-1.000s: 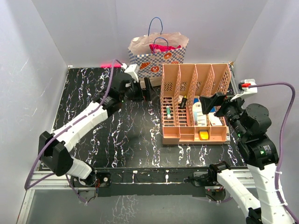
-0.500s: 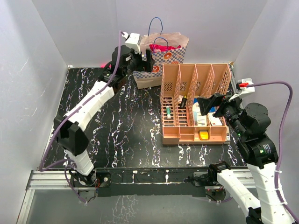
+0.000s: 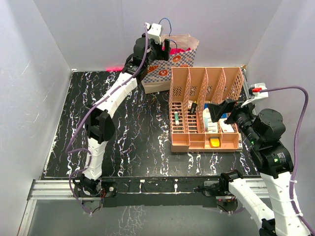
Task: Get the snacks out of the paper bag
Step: Move the paper bag to the center of the board.
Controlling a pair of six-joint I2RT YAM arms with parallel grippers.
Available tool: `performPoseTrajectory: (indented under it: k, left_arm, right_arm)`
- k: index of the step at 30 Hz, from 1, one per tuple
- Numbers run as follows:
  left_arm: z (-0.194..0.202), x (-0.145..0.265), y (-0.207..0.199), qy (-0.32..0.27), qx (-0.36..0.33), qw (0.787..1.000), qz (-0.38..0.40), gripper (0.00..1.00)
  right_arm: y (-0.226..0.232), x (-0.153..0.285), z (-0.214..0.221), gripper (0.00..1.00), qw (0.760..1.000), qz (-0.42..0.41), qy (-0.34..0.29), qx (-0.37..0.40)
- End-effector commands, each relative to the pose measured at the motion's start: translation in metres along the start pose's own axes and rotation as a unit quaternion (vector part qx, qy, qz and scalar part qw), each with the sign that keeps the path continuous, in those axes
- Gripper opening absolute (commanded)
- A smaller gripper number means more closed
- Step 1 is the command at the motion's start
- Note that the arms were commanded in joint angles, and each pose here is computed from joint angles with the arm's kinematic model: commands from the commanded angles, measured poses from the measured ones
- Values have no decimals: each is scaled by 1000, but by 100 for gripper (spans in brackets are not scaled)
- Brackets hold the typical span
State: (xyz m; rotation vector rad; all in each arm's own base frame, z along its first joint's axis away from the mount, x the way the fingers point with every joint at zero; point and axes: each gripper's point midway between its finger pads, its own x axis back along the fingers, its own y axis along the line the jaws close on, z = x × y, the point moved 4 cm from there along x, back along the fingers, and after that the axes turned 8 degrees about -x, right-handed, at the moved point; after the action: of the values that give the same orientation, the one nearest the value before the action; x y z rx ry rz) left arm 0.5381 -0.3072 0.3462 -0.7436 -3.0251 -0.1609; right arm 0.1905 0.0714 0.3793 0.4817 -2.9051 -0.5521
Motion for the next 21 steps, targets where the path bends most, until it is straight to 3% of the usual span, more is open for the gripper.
performPoseTrajectory:
  k: [1, 5, 10, 13, 21]
  left_arm:
    - [-37, -7, 9, -61, -17, 998, -16, 71]
    - [-32, -16, 9, -67, -18, 997, -18, 57]
    - [-44, -10, 20, -82, -24, 996, -26, 18]
    - [-53, -1, 29, -89, -34, 995, -41, 0]
    - [-67, 41, 80, -80, -32, 989, -117, 0]
  right_arm:
    - [7, 9, -15, 98, 1000, -10, -29, 5]
    - [5, 12, -16, 98, 999, -3, -32, 7]
    - [6, 14, -18, 98, 999, -2, -33, 8]
    - [6, 12, -18, 98, 1000, -5, -30, 8]
    - [9, 8, -15, 98, 1000, -17, -22, 4]
